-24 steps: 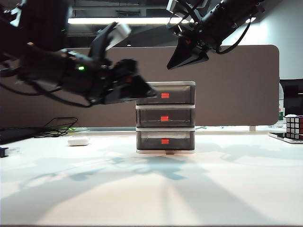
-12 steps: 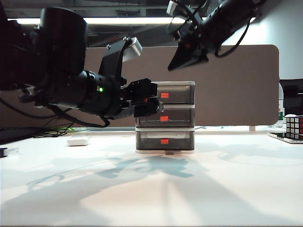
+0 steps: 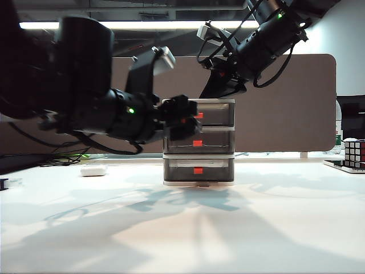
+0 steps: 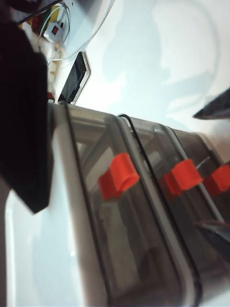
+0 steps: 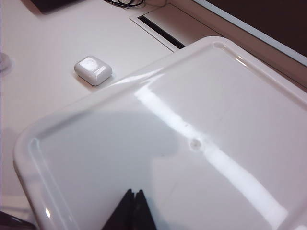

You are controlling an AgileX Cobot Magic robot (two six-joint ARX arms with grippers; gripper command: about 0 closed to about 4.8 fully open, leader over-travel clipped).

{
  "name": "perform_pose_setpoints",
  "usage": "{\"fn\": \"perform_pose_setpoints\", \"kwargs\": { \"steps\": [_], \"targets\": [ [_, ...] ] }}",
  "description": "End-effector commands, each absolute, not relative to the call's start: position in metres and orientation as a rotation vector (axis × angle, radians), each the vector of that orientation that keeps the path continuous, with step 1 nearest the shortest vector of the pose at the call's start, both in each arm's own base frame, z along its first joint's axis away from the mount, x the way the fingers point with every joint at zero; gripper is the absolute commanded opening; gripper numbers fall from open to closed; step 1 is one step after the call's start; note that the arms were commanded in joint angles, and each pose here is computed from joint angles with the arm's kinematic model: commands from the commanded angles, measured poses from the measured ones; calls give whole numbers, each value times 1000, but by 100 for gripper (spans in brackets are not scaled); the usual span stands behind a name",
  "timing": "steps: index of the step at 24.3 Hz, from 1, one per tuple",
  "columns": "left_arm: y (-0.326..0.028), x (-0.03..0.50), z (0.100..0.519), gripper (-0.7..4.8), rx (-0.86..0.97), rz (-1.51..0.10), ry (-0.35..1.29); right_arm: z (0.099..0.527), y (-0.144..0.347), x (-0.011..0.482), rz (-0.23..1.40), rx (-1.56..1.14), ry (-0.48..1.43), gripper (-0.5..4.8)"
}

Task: Open the second layer of the drawer on the table, pick up the earphone case on the table and put it in, and finally close the drawer.

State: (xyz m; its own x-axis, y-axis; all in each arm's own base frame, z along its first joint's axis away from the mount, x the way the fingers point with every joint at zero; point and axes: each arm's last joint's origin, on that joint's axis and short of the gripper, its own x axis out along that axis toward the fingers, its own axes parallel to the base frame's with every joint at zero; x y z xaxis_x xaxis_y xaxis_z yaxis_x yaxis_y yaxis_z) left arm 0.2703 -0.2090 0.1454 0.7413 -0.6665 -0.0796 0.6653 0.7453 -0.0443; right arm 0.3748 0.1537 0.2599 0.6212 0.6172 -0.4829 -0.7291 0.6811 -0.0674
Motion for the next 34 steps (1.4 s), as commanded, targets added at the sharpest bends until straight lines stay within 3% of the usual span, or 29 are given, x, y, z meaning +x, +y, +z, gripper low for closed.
{"fn": "perform_pose_setpoints", "kwargs": {
  "steps": [1, 25, 30, 34],
  "targets": [
    [-219, 276, 143, 263, -38, -744, 90, 254, 153, 374, 783, -268, 496, -2],
    [-256, 281, 131, 259, -25, -487, 118, 254, 154, 373, 784, -268, 496, -2],
    [-262, 276, 130, 175, -23, -437, 117, 254, 154, 373, 786, -268, 496, -2],
    [-263, 274, 128, 142, -19, -406, 117, 254, 154, 373, 787, -267, 496, -2]
  ]
}}
